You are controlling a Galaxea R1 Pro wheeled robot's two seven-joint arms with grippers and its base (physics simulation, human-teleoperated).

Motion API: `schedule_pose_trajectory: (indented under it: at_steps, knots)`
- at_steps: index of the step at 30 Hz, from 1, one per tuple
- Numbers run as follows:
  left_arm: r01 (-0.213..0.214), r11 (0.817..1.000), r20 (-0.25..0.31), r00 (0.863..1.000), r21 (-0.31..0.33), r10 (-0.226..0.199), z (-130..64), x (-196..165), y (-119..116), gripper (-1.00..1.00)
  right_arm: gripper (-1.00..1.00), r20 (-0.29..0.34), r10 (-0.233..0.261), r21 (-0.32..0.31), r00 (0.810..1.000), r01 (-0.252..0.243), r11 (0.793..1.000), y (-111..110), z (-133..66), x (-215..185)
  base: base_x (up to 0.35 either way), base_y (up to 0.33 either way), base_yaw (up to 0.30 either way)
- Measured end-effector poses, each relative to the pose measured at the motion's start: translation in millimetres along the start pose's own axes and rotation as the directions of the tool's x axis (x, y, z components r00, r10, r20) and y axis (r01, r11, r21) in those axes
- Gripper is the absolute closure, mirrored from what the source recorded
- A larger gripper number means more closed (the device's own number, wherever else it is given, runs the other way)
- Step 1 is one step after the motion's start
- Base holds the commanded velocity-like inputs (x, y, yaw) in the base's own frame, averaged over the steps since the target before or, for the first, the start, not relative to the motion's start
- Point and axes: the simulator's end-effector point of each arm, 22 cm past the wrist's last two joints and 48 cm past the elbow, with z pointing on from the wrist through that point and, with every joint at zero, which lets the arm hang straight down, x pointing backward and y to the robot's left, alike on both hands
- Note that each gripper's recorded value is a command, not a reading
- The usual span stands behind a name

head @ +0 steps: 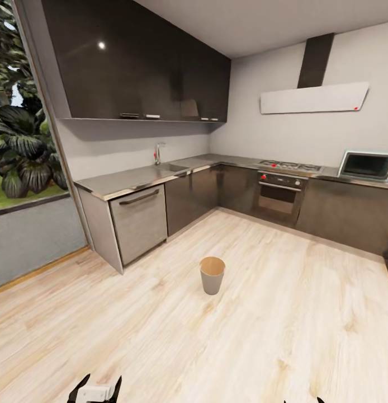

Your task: Put the three can of soda from the living room inside the tash can in the kitchen.

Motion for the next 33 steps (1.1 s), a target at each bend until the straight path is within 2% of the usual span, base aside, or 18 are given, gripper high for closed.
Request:
schedule_pose_trajectory:
  at_steps: [33]
  knots:
    - [0.000, 1.000, 0.000, 1.000, 0.000, 0.000, 0.0, 0.0, 0.0, -1.00, -1.00, 0.000, 0.002, 0.000, 1.000, -0.002, 1.000, 0.6, 0.0, 0.2, 0.264, 0.002, 0.000]
